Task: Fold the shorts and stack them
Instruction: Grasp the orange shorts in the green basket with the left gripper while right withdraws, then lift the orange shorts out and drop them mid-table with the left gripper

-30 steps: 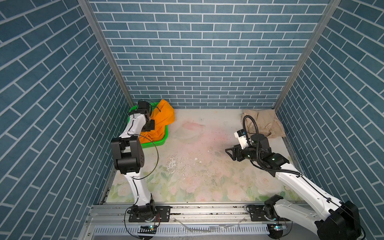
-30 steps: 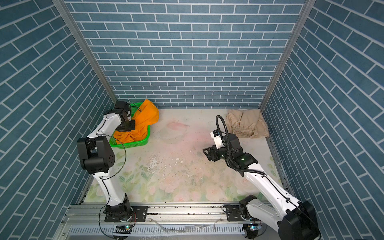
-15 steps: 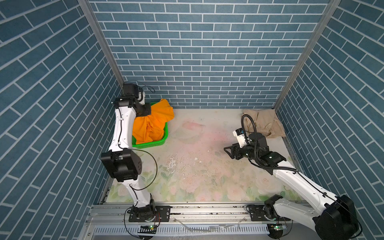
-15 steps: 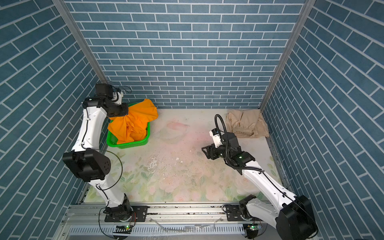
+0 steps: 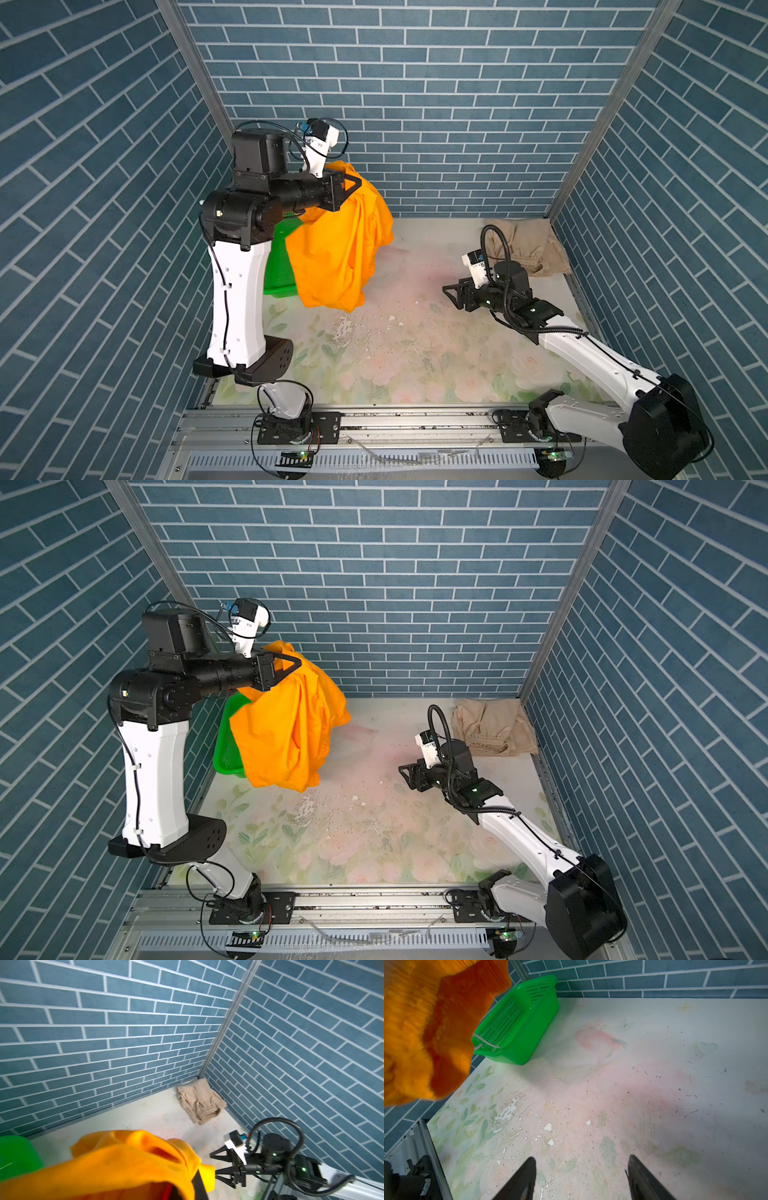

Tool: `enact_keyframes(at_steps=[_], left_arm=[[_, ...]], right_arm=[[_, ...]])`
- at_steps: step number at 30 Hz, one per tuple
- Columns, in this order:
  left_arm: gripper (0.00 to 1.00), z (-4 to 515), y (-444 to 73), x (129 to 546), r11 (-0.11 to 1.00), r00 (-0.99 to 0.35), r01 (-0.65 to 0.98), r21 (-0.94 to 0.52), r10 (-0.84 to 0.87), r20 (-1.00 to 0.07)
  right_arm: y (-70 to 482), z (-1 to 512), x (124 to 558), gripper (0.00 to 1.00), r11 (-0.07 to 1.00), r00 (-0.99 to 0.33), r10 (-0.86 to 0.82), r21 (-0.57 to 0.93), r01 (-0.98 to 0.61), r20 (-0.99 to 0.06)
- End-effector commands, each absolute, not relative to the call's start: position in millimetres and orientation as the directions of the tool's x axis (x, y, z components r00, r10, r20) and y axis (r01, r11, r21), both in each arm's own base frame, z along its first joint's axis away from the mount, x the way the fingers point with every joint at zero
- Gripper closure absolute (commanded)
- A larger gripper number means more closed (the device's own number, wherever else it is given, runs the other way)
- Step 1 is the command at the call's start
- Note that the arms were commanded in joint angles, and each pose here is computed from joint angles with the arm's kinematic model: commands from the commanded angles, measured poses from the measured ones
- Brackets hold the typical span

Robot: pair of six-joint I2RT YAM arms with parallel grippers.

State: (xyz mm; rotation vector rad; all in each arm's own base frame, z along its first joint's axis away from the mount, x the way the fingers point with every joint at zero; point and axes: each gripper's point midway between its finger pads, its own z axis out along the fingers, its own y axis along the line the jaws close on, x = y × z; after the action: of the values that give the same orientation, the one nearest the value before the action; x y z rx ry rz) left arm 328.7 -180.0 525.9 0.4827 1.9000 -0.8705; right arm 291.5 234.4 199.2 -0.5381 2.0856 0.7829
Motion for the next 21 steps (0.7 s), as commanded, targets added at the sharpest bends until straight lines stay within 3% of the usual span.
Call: enact_keyframes(at_steps=[1,9,11,12,15,17,19,20,21], left_arm=[[1.00,532,-206,319,0.579,-0.481,0.700,-0.418,-0.051,-0.875],[1.00,394,-226,363,0.662,-0.682,0.564,-0.495,0.034,-0.731],[1.00,347,-218,372,0.731,-0.737,0.500,-0.464,0.078,-0.671],[0.94,323,-212,376,0.770,-0.768,0.463,-0.439,0.100,-0.633],[0.89,265,-193,385,0.856,-0.832,0.382,-0.349,0.154,-0.533],[0.45,243,-182,391,0.892,-0.854,0.346,-0.292,0.170,-0.492],[0.11,240,-178,393,0.902,-0.859,0.343,-0.263,0.188,-0.476],[0.01,244,-178,392,0.904,-0.856,0.346,-0.252,0.195,-0.478],[0.00,249,-178,390,0.906,-0.849,0.353,-0.231,0.207,-0.486]], right_arm=[[238,221,298,0.30,0.710,-0.529,-0.082,0.323,-0.626,-0.845],[209,187,278,0.30,0.789,-0.619,-0.182,0.262,-0.556,-0.764],[194,176,271,0.29,0.828,-0.654,-0.200,0.230,-0.511,-0.730],[187,170,267,0.29,0.843,-0.673,-0.209,0.217,-0.492,-0.710],[170,151,256,0.29,0.881,-0.735,-0.221,0.192,-0.432,-0.641],[166,141,250,0.29,0.889,-0.765,-0.218,0.200,-0.411,-0.606],[167,134,246,0.29,0.890,-0.784,-0.206,0.221,-0.400,-0.586],[170,131,243,0.29,0.882,-0.790,-0.204,0.242,-0.405,-0.578],[175,127,241,0.29,0.870,-0.797,-0.203,0.269,-0.414,-0.570]])
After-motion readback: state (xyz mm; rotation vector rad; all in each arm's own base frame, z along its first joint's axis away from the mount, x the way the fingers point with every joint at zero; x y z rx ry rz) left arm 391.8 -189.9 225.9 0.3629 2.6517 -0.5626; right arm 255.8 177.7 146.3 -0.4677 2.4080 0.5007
